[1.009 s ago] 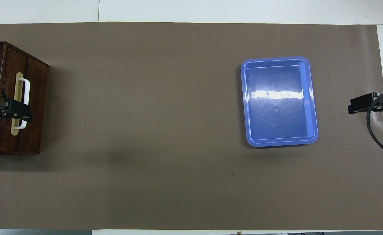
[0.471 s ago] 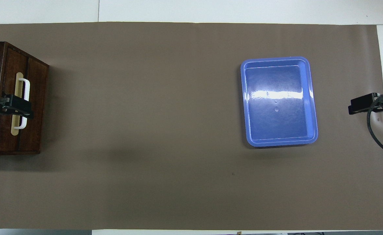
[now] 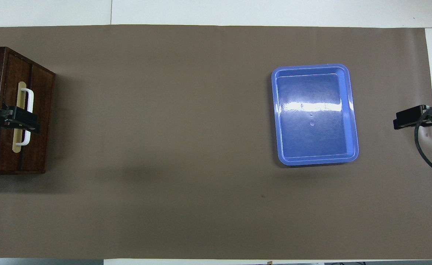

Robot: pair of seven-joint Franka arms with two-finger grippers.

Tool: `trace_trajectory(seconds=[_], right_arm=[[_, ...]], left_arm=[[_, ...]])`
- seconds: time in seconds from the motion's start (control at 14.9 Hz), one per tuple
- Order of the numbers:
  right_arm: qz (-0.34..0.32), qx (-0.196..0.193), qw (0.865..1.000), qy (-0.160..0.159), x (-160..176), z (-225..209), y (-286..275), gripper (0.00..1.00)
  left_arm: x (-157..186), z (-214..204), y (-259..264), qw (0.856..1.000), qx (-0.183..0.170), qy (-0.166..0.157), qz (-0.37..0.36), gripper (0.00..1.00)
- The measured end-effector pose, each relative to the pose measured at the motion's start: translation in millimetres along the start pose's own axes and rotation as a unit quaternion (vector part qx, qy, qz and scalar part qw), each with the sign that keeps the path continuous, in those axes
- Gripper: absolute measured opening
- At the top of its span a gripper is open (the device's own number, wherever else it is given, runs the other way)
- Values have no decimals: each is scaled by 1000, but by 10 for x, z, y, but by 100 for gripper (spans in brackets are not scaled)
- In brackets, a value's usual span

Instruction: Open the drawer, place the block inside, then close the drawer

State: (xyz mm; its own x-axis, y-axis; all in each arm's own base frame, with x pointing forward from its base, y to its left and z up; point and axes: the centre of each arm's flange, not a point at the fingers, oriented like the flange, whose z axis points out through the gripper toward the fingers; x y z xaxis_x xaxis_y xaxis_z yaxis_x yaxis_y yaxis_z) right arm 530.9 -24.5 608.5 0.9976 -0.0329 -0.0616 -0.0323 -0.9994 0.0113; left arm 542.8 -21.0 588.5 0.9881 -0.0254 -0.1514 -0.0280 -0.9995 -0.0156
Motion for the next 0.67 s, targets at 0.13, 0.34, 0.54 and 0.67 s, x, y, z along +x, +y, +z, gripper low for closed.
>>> trace_trajectory(seconds=[0.13, 0.34, 0.54, 0.67], right_arm=[[0, 0, 1000, 0, 0, 0, 0, 100], [0, 0, 1000, 0, 0, -1, 0, 100], [0, 0, 1000, 0, -1, -1, 0, 100], [0, 0, 1000, 0, -1, -1, 0, 100]], left_arm=[[-3, -27, 114, 1000, 2, 3, 12, 100], [-1, -64, 220, 1000, 3, 10, 22, 100], [34, -93, 181, 999, 2, 26, 18, 100], [38, -97, 168, 999, 2, 28, 17, 100]])
